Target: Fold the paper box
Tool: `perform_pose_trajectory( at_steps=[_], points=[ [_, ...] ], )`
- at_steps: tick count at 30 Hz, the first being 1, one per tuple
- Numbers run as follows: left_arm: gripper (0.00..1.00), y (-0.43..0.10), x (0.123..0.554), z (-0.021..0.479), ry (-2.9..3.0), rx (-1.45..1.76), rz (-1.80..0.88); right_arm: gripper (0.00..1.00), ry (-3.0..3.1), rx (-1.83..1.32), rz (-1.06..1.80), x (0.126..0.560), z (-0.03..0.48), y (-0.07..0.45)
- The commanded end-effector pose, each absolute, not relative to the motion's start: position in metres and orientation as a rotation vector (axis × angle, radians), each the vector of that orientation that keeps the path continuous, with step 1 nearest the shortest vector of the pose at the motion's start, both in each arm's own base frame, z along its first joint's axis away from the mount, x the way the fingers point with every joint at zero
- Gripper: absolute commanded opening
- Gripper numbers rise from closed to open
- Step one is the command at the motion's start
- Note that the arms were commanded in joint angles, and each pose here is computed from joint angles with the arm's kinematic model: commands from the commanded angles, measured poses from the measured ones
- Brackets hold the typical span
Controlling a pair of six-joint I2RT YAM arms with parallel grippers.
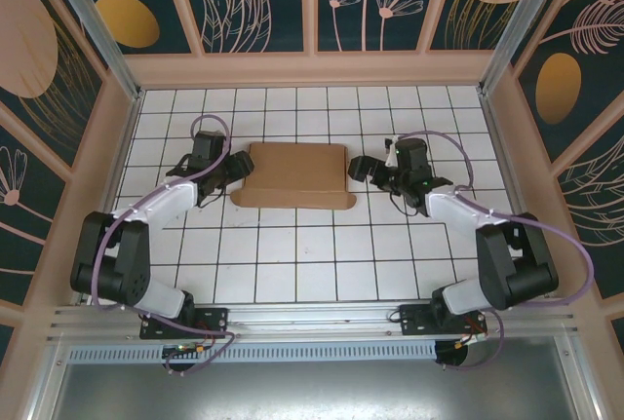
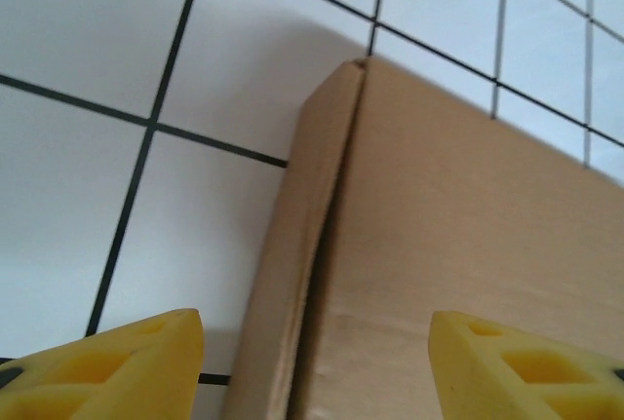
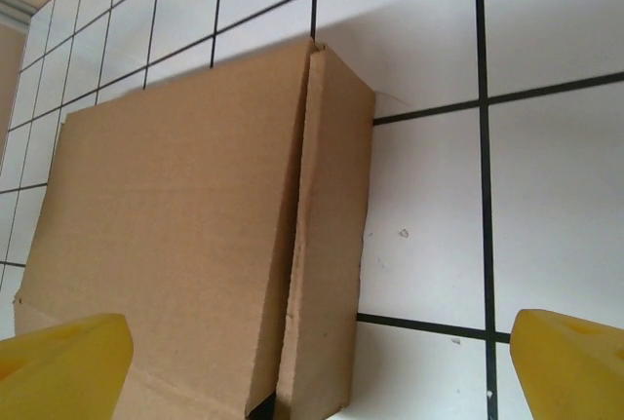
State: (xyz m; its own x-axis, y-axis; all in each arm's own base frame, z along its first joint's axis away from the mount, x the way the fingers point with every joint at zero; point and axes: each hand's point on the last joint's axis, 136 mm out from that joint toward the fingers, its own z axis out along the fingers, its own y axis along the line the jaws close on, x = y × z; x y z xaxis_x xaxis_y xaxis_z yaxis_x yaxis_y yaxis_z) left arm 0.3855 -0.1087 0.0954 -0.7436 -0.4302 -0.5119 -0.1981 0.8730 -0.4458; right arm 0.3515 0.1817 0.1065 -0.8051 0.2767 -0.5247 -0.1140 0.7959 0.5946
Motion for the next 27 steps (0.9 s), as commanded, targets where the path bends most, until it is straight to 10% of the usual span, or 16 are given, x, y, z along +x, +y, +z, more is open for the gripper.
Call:
perform_pose_trajectory(
  at_steps=[1, 12, 23, 27],
  points=[
    [0.63, -0.101, 0.390, 0.084, 2.437, -0.481, -0.481, 0.99, 2.343, 0.104, 0.923, 0.354, 0.105, 0.191],
    [0.55, -0.111, 0.390, 0.044, 2.536, -0.502, -0.537, 0.83, 2.508, 0.068, 0.992, 0.363, 0.049, 0.211],
    [0.41, -0.105, 0.387, 0.016, 2.598, -0.552, -0.538, 0.43, 2.600, 0.110, 0.919, 0.365, 0.017, 0.205],
    [0.40, -0.102, 0.390, 0.021, 2.592, -0.540, -0.514, 0.48, 2.567, 0.078, 0.909, 0.366, 0.033, 0.204]
  ],
)
